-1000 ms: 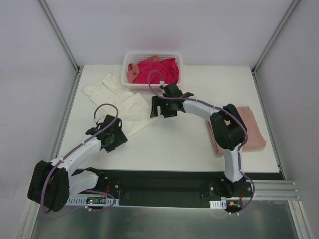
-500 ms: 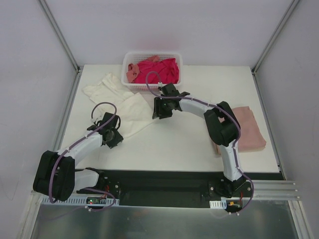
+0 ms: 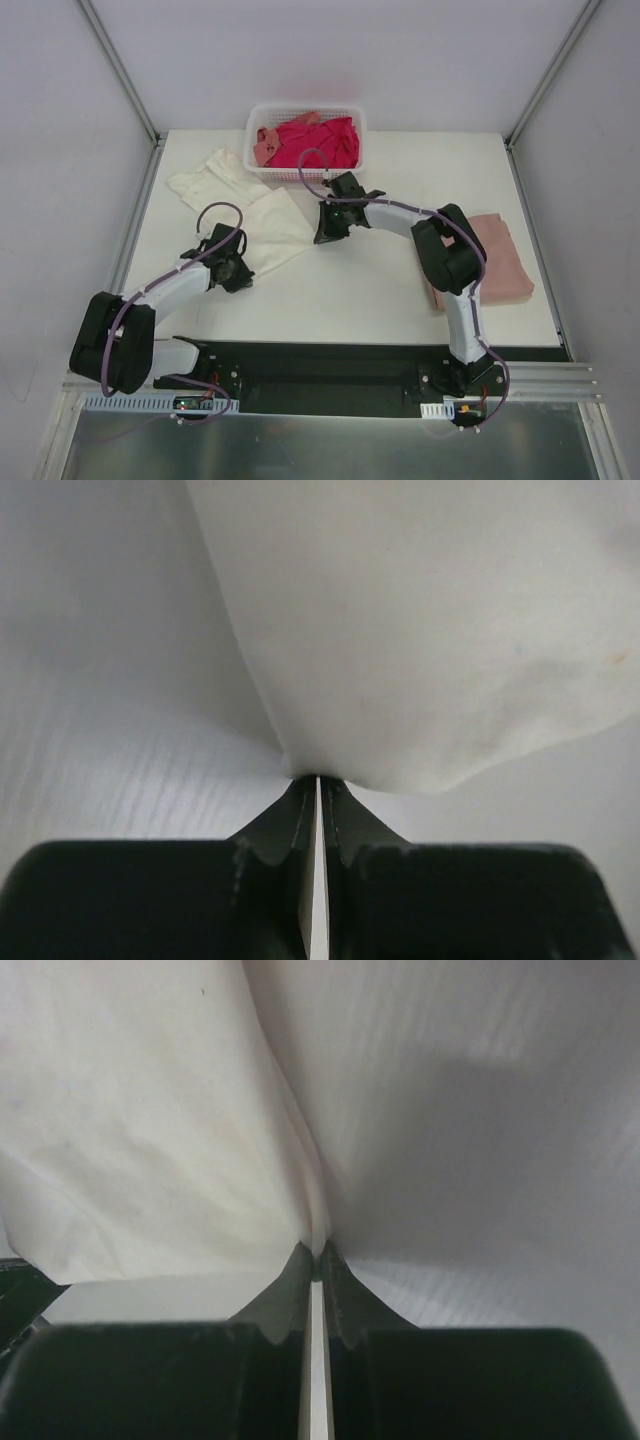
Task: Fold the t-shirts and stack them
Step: Fold the tshirt
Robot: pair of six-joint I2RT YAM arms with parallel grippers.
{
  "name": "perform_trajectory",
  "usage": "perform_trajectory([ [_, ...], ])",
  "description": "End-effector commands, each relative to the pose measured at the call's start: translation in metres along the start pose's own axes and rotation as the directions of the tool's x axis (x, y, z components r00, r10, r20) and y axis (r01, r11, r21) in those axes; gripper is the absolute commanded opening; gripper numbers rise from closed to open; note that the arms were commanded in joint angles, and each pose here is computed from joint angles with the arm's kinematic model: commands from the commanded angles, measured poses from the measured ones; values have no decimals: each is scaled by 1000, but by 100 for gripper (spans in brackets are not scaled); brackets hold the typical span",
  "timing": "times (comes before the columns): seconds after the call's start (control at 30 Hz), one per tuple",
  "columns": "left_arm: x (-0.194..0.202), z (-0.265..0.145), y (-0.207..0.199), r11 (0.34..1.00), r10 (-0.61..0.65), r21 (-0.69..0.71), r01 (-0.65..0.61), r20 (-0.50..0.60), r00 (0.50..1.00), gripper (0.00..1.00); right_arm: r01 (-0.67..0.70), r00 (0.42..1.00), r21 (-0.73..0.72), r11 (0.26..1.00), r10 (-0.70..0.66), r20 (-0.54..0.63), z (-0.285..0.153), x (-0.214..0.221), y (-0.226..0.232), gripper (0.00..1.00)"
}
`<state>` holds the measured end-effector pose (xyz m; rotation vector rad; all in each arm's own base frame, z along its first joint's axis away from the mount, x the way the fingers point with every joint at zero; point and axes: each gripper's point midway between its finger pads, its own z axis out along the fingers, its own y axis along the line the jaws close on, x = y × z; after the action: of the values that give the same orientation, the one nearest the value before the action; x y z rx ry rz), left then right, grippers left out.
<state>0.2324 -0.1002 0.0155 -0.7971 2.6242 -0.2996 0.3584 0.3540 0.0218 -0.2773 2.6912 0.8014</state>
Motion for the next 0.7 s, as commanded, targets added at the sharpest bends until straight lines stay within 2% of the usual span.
perform_trajectory([
  [0.0, 53, -19, -12, 985, 146, 111, -133, -116, 982, 0, 12, 1000, 13, 1000, -12, 28, -43, 16, -3, 1],
  [0.2, 108, -56, -22, 962, 228, 195, -190, -195, 954, 0, -9, 999, 36, 999, 10, -34, -88, 86, -28, 0],
  [0.3, 143, -76, -34, 931, 310, 268, -248, -219, 925, 0, -42, 999, 64, 997, 43, -19, -119, 115, -37, 1],
  [0.37, 169, -94, -48, 886, 408, 332, -323, -228, 884, 0, -50, 999, 45, 998, 49, 18, -146, 124, -32, 1],
  [0.43, 181, -110, -69, 844, 477, 380, -379, -206, 854, 0, -48, 999, 96, 994, 46, 28, -162, 137, -43, 1],
  [0.47, 198, -121, -73, 801, 544, 416, -431, -204, 814, 0, -23, 997, 95, 995, 16, 71, -179, 137, -41, 1],
  [0.5, 204, -124, -79, 785, 567, 422, -453, -196, 800, 0, -27, 999, 166, 986, 20, 48, -187, 153, -58, 1],
  [0.57, 220, -148, -96, 713, 637, 497, -495, -163, 754, 0, -6, 997, 205, 979, -9, 72, -210, 162, -65, 1],
  [0.6, 226, -153, -99, 697, 655, 508, -506, -162, 738, 0, -10, 999, 265, 964, -2, 42, -220, 176, -77, 1],
  [0.67, 233, -167, -111, 653, 682, 543, -528, -119, 721, 0, -2, 999, 290, 957, -12, 46, -243, 191, -83, 0],
])
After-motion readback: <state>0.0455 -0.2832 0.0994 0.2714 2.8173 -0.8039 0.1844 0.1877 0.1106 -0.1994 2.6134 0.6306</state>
